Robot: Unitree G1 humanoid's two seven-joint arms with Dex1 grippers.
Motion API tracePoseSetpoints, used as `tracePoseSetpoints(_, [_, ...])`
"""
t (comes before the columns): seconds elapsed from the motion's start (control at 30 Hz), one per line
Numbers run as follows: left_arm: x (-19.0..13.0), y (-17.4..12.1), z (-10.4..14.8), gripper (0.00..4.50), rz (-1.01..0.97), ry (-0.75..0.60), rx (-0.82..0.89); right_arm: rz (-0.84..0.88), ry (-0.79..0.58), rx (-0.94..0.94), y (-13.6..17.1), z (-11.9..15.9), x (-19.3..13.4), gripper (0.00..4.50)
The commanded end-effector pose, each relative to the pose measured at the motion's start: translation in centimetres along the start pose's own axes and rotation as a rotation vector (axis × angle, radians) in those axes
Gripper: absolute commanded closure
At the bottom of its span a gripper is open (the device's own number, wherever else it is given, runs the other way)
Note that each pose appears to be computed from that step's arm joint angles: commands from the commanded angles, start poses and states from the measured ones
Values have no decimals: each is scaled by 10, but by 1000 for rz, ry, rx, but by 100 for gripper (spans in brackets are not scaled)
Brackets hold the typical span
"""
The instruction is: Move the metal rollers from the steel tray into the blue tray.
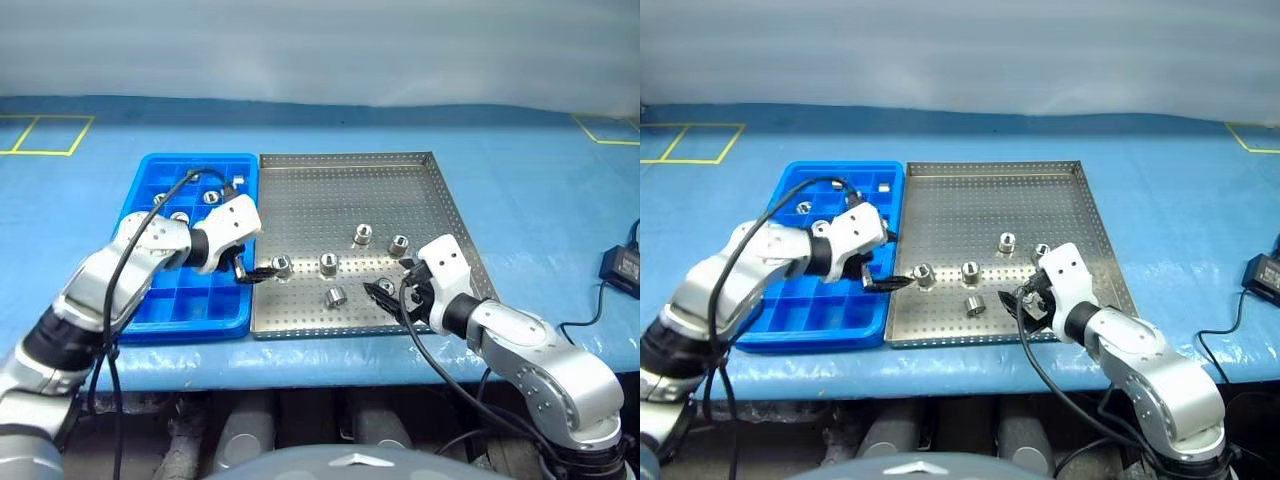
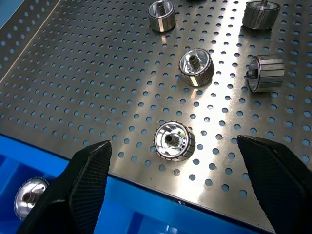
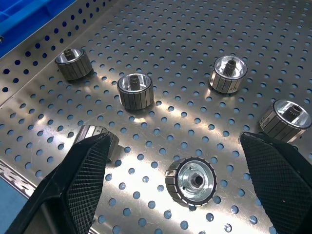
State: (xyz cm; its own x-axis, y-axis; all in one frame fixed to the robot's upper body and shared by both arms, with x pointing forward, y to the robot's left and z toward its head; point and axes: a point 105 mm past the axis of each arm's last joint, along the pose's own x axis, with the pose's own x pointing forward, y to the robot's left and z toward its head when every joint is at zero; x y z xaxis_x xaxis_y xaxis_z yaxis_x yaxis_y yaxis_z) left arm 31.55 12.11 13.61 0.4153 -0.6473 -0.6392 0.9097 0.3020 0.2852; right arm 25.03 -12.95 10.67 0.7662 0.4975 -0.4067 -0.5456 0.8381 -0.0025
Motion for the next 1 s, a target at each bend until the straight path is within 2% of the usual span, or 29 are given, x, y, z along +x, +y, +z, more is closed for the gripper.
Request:
tracePoseSetpoints(0.03, [11,10,2,3,-64,54,79,-14,-41,-7,2,6,-2,4])
tracePoseSetpoints(0.4, [29,12,-11,3,-285,204,169,-67,-51,35,5,0,-6,4])
tracePoseSetpoints(0.83, [56,9,-28,3,-359,326,210,-85,-68,45,7,1,-5,4])
tracePoseSetpoints(0.93, [58,11,-28,65,-364,335,222,-90,-73,48,7,1,-4,0])
tracePoseSetpoints(1.0, [58,12,-30,135,-372,343,229,-96,-75,51,7,1,-5,0])
